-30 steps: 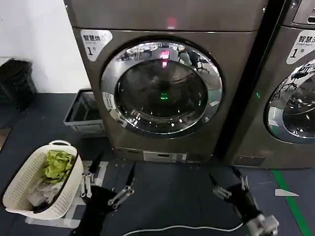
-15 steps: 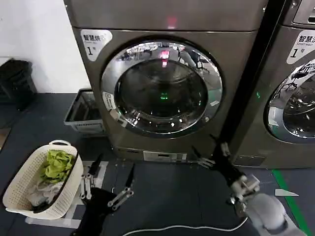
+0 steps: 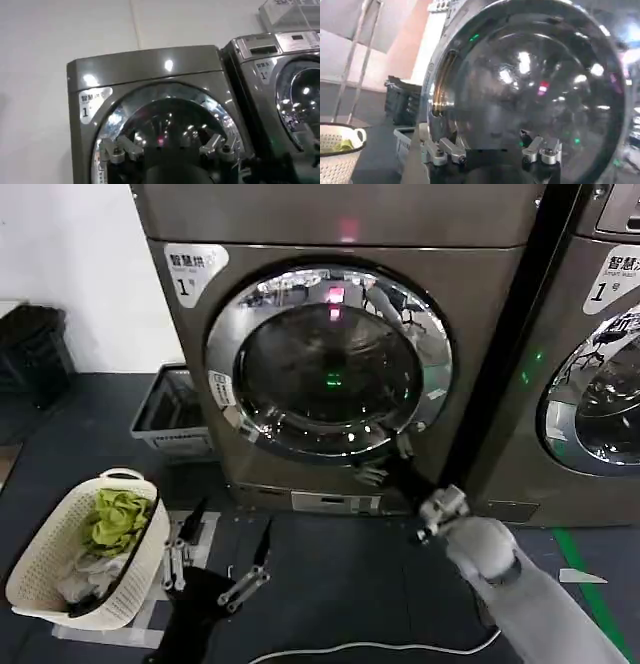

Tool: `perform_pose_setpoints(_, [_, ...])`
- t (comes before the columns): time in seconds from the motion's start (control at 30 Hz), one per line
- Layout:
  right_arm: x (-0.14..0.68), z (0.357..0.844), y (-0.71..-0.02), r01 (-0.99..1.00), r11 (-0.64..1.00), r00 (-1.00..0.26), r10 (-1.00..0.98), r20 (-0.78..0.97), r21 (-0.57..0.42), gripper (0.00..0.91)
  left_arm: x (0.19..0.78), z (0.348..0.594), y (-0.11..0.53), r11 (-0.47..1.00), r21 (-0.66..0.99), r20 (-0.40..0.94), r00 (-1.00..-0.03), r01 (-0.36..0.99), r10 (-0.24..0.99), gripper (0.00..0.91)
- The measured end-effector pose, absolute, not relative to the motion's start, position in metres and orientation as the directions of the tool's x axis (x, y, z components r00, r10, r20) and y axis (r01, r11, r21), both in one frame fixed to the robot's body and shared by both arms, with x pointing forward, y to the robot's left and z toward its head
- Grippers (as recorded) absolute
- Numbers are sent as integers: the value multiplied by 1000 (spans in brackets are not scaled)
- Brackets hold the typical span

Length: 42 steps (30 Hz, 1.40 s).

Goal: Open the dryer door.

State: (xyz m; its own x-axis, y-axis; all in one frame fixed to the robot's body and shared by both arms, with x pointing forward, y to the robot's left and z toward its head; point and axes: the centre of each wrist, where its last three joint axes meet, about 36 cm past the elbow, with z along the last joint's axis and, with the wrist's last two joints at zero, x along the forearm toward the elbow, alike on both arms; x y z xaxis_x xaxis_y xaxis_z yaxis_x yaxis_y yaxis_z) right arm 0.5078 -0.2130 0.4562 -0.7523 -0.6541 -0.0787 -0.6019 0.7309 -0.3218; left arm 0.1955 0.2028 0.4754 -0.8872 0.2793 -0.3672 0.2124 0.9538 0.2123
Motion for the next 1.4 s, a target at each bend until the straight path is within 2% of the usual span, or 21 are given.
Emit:
perform_pose_setpoints(0.7, [583, 471, -117, -685, 639, -665, -745, -58, -350, 907, 195, 474, 203, 955, 214, -368, -888, 206, 274, 907])
perform_pose_setpoints(1.4, [615, 482, -54, -703, 611, -644, -764, -41, -363, 907, 197, 473, 203, 956, 213, -374, -888, 200, 269, 907])
